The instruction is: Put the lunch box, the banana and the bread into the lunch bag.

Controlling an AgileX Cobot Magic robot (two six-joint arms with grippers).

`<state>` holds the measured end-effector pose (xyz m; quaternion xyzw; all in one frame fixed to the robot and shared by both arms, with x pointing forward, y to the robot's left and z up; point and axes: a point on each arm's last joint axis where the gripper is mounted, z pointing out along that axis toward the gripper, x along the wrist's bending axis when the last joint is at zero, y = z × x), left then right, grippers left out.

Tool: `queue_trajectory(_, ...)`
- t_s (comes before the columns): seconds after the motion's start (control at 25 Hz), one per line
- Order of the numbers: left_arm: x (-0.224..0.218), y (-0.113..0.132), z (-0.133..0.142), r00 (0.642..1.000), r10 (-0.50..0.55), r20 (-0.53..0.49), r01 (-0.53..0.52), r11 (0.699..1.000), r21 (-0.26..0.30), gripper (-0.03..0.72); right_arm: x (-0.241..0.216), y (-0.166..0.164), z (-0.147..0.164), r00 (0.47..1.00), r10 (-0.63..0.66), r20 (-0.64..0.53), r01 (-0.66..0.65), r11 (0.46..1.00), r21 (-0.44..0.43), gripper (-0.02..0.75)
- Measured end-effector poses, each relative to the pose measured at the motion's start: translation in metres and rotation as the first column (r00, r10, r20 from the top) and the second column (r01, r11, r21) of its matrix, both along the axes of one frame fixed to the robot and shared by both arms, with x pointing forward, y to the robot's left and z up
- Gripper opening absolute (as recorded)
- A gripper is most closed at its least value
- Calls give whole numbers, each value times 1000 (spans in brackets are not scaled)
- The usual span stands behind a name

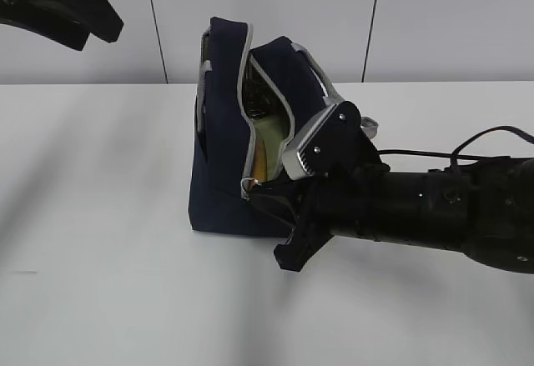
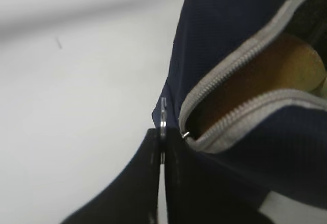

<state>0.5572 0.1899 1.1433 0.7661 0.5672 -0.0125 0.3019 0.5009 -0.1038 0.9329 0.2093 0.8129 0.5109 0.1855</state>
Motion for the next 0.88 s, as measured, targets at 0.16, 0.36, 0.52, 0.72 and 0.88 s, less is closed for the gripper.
queue_trajectory(0.16,0,0,0,1000,0,0,0,1000,0,373,-1,0,7,1000,6,20,-6,1000,7,6)
queue_trajectory(0.36,0,0,0,1000,0,0,0,1000,0,373,-3,1,10,998,36,44,-36,999,6,6)
queue_trajectory(0.52,0,0,0,1000,0,0,0,1000,0,373,0,4,20,994,61,87,-62,998,4,6)
queue_trajectory(0.72,0,0,0,1000,0,-1,0,1000,-4,373,10,9,36,989,63,130,-63,998,-7,6)
queue_trajectory(0.88,0,0,0,1000,-3,-3,3,1000,-2,373,18,14,47,990,64,126,-66,998,8,6)
